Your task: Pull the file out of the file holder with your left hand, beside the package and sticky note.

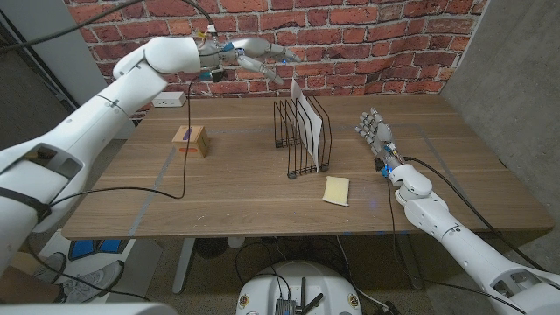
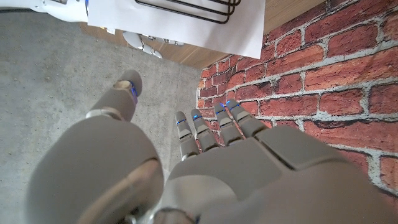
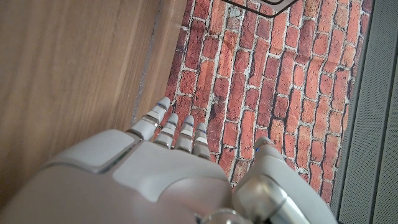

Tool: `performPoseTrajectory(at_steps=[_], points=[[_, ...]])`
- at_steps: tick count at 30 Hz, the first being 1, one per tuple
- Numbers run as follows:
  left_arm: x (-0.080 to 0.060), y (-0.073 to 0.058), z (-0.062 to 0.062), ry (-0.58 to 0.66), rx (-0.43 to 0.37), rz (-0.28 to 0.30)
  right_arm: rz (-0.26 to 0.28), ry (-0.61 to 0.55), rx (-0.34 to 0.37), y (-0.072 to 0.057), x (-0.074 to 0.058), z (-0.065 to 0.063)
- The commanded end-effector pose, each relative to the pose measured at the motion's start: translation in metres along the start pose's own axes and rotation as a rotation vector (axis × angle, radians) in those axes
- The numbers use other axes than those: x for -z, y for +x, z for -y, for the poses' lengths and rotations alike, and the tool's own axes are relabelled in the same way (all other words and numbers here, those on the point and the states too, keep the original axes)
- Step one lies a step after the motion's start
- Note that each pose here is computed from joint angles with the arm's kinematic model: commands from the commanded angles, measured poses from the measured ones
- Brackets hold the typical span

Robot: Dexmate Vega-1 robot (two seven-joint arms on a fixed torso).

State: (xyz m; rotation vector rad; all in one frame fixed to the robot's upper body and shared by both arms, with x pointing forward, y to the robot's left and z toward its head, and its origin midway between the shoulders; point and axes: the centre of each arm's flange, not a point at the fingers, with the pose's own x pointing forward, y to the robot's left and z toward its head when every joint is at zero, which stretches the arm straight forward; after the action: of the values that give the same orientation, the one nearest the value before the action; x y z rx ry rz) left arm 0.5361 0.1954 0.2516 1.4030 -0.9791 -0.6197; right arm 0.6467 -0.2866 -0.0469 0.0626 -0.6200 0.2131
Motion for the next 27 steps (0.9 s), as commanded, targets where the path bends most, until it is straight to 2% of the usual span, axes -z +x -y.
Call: performPoseTrajectory(at_steps=[1,15,22,27], points=[[-0.014,0.006,-0.017,0.136,0.151,0.008,0.000,0.001,0.005,0.002,0.001,0.000],[-0.031,0.015,-0.027,0.308,0.294,0.013,-0.005,0.009,0.006,0.002,0.002,-0.004],[-0.039,0.016,-0.032,0.407,0.295,0.032,-0.009,0.013,0.007,0.001,0.003,-0.007],[-0.044,0.020,-0.031,0.464,0.340,0.041,-0.011,0.012,0.010,0.000,0.003,-0.009]])
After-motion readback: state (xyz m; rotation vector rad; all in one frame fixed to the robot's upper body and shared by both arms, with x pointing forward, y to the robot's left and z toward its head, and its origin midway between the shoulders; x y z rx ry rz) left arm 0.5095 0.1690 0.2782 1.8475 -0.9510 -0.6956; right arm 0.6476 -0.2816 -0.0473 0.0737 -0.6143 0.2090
